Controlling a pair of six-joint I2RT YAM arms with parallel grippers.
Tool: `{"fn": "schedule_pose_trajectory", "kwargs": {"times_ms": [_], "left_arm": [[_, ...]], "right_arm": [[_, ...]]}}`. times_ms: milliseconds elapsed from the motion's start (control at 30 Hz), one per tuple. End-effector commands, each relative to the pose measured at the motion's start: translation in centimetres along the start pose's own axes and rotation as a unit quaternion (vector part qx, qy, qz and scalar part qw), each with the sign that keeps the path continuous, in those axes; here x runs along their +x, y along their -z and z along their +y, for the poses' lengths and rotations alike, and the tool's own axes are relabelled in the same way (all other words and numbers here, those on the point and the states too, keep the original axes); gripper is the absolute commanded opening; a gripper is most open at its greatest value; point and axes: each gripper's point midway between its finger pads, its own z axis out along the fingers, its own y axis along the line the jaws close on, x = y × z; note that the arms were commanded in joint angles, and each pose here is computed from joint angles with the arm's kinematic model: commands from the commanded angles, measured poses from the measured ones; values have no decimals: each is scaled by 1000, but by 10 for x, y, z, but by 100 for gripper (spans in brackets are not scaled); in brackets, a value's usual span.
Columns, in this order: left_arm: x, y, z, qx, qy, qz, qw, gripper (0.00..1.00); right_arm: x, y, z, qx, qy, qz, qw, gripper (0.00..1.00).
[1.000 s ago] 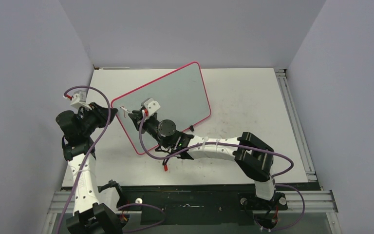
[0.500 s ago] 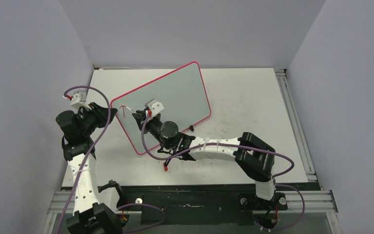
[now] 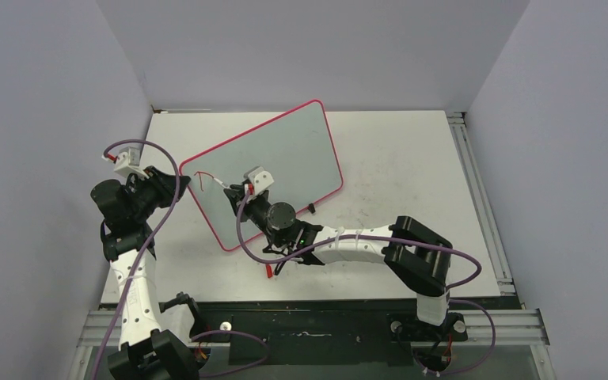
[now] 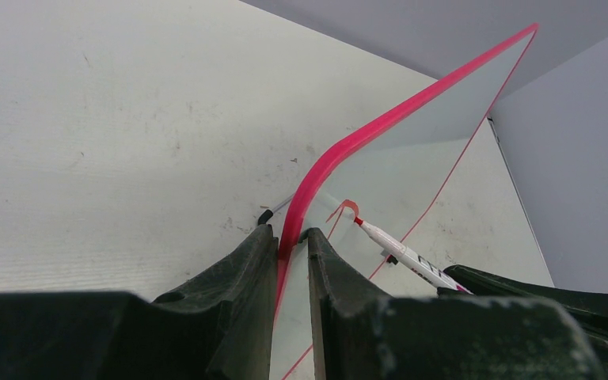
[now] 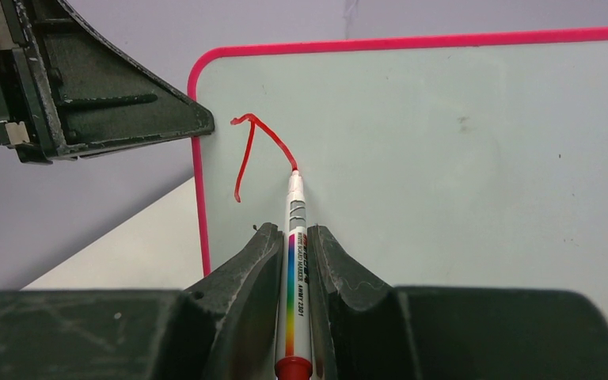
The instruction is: Write a sentence on the whiteboard
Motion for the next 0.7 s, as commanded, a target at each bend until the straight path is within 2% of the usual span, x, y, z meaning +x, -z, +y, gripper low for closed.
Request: {"fn": "schedule_pose_trajectory", "kwargs": {"times_ms": [0, 667], "left_arm": [[-8, 2, -8, 17, -17, -11, 1000, 18], [-8, 2, -8, 18, -18, -12, 1000, 18]], "right_arm": [[-20, 6, -5, 6, -16, -19, 1000, 5], [-12, 5, 27, -41, -19, -18, 999, 5]]}}
